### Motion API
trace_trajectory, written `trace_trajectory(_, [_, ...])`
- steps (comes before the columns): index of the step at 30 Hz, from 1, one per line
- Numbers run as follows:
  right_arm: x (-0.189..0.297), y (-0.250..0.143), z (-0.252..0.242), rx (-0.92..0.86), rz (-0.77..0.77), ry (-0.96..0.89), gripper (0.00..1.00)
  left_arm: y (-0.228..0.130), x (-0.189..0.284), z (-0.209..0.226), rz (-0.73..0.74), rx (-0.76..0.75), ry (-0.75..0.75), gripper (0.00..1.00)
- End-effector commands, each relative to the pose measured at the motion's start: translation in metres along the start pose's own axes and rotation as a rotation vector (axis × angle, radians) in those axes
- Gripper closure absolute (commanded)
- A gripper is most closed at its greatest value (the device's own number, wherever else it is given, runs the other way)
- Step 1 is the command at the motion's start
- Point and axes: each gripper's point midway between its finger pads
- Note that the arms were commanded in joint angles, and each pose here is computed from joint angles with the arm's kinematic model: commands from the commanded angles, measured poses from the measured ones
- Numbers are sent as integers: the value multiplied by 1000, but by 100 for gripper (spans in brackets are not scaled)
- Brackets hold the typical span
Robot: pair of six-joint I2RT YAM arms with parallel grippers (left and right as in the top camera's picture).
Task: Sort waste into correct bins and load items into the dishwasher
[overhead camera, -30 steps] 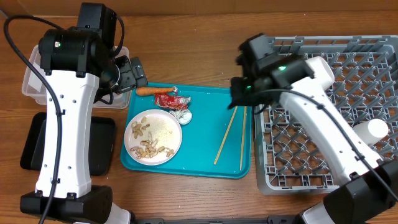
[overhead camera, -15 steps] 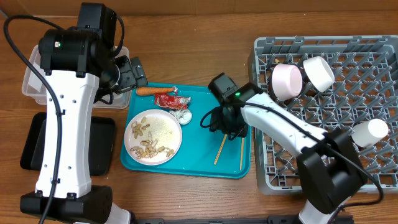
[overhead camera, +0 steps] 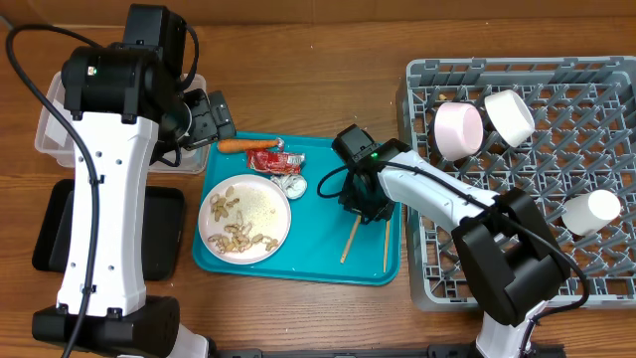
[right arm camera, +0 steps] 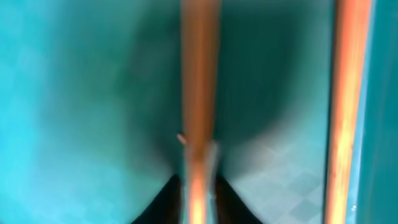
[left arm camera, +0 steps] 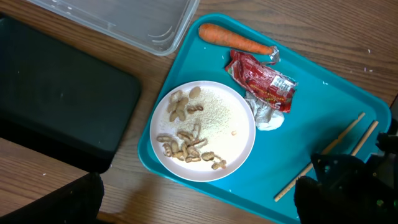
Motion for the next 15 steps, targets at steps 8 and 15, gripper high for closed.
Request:
trace_trajectory(8, [-3, -12, 1, 48, 70, 27, 96, 2, 1, -1, -8, 14, -2, 0])
trace_trajectory(15, [18, -13, 11, 91, 65, 80, 96, 2, 1, -1, -8, 14, -2, 0])
Point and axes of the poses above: each gripper's point midway between its finger pads, its own x axis back along the fingers, its own z axis along the line the jaws close on, y = z × x
